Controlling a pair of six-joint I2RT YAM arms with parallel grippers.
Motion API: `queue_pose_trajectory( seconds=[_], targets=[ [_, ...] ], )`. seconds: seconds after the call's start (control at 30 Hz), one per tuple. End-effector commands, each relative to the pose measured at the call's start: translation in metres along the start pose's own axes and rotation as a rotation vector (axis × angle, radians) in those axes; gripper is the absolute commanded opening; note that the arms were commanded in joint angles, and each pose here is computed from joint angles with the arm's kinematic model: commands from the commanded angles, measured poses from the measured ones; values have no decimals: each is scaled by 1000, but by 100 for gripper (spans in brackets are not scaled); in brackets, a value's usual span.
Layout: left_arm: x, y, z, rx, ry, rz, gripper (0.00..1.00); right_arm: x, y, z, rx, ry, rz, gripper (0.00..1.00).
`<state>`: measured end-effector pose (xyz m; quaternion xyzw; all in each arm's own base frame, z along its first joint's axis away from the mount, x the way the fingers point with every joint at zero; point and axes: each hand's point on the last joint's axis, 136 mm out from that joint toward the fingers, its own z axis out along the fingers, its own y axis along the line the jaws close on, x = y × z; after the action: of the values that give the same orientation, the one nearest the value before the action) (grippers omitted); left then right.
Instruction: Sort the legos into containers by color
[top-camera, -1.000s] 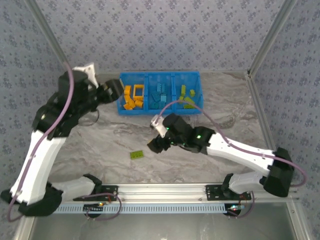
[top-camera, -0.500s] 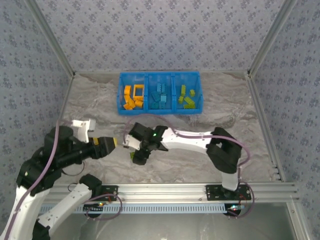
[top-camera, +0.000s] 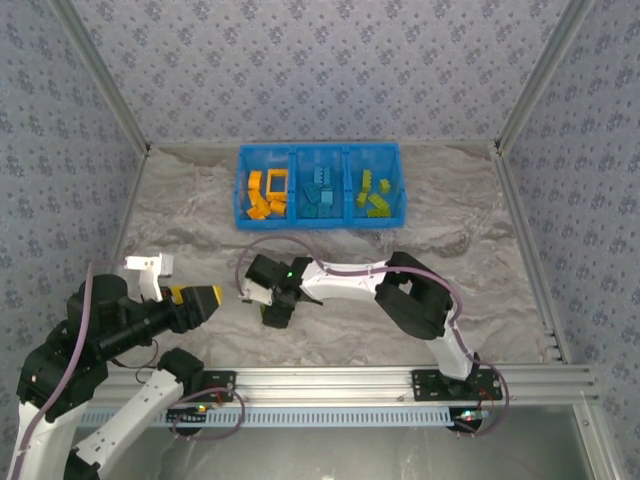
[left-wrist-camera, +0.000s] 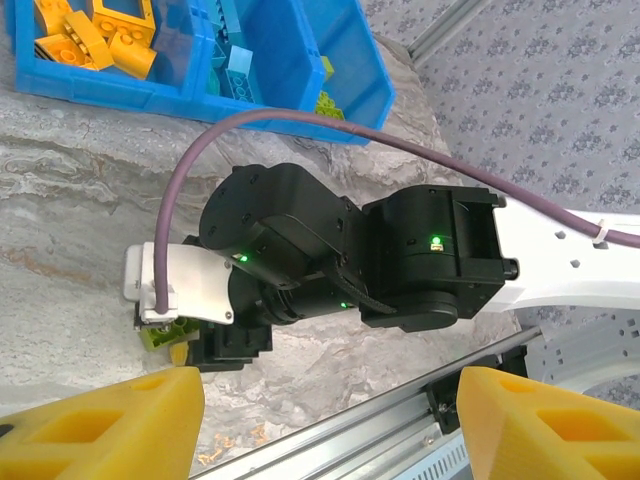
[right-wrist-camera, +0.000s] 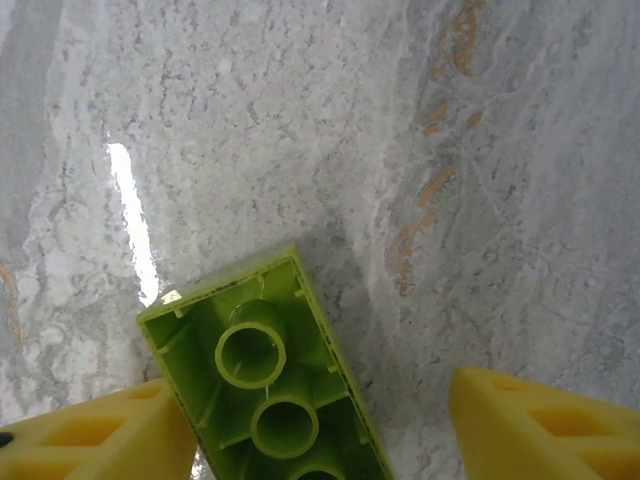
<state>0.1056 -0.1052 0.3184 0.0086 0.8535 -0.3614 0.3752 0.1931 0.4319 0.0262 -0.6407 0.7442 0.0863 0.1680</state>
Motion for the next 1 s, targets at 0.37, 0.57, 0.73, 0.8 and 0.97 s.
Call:
queue_pose_trajectory(
  seconds=[0.37, 0.57, 0.73, 0.8, 0.97],
  targets=[
    [-12, -10, 7, 42, -32, -12, 67, -12, -14, -35, 31, -90, 101, 35],
    [-33, -39, 21, 143, -26, -14, 66, 27, -78, -124, 163, -237, 399, 34],
    [-53, -54, 52, 182, -17, 4, 65, 101, -149, -177, 256, -314, 757, 37],
    [-62, -61, 64, 202, -27, 10, 65, 127, -182, -186, 269, -336, 905, 37],
    [-84, -75, 89, 160, -67, 83, 65, 150, -255, -182, 285, -333, 1092, 37]
  ],
)
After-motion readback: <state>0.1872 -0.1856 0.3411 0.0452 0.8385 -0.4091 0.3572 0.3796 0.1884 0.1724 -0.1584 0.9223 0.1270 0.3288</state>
